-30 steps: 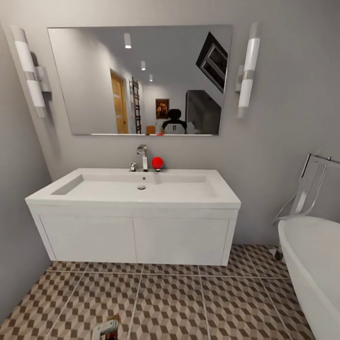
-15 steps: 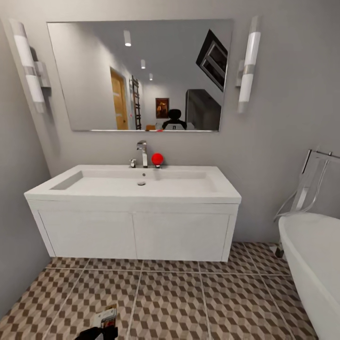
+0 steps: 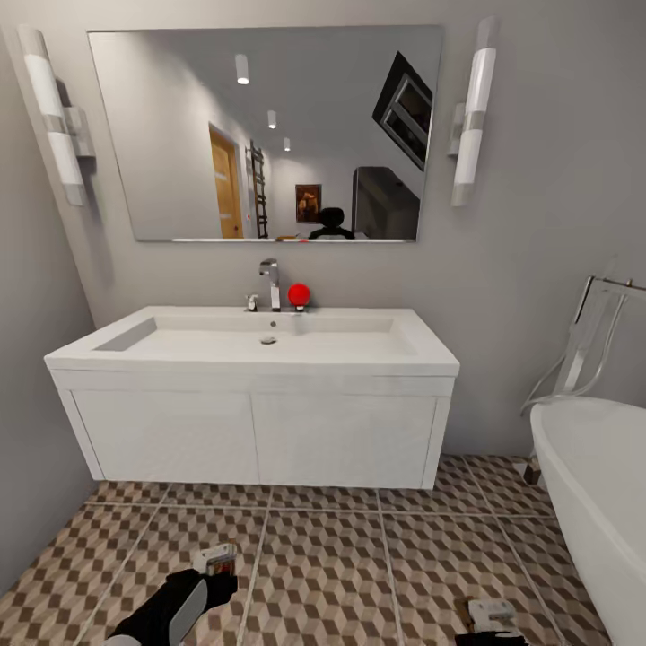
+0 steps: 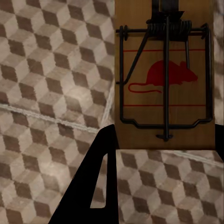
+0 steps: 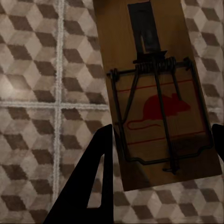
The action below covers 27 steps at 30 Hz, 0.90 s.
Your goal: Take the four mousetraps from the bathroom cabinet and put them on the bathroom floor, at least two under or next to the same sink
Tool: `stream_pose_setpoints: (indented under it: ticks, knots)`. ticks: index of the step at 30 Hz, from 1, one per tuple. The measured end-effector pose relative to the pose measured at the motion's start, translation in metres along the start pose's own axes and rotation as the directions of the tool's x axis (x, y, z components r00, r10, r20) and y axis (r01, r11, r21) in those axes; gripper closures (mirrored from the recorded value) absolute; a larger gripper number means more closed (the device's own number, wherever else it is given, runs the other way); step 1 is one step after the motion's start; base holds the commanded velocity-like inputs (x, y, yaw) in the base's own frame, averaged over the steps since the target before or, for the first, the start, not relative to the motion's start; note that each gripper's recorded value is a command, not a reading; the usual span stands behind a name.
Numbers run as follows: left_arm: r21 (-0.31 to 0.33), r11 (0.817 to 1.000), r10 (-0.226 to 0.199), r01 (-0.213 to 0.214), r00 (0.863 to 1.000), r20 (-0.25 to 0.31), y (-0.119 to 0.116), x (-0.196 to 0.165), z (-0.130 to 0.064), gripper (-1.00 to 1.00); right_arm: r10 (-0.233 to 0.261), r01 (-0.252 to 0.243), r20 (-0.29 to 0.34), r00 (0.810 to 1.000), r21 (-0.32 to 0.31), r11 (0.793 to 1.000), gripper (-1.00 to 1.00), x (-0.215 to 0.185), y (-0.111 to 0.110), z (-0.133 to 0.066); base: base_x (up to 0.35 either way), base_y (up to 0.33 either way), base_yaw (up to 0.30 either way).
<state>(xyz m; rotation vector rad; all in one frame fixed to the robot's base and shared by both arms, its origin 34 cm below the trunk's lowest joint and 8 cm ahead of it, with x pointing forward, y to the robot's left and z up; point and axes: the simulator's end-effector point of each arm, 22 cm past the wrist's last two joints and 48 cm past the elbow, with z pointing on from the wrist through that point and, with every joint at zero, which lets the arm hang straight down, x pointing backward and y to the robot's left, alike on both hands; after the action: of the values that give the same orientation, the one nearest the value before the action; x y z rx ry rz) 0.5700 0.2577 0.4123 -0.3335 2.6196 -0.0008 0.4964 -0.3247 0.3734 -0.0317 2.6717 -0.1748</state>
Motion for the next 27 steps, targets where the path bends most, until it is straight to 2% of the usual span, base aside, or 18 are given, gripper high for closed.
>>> stream_pose_setpoints:
  ticks: [4, 12, 19, 27]
  knots:
    - [0.015, 1.0, 0.005, -0.005, 1.0, 0.011, -0.006, -0.008, 0.002, 1.0, 0.0, 0.0, -0.046, 0.999, 0.002, 1.0, 1.0, 0.015, 0.002, 0.006, 0.0, 0.0, 0.0]
    - [0.034, 0.999, 0.006, -0.007, 0.999, 0.048, -0.012, -0.019, 0.007, 1.0, 0.001, -0.001, -0.055, 0.998, 0.002, 1.0, 1.0, 0.021, 0.002, 0.017, 0.0, 0.0, 0.0]
    - [0.058, 0.998, 0.026, -0.027, 0.999, 0.022, -0.022, -0.019, 0.009, 1.0, 0.003, -0.001, -0.106, 0.994, 0.016, 1.0, 1.0, 0.032, 0.0, 0.027, 0.0, 0.0, 0.0]
    - [0.072, 0.997, 0.035, -0.037, 0.999, 0.025, -0.026, -0.018, 0.015, 1.0, 0.014, -0.012, -0.05, 0.999, 0.03, 0.999, 1.0, -0.007, -0.001, 0.036, 0.0, 0.0, 0.0]
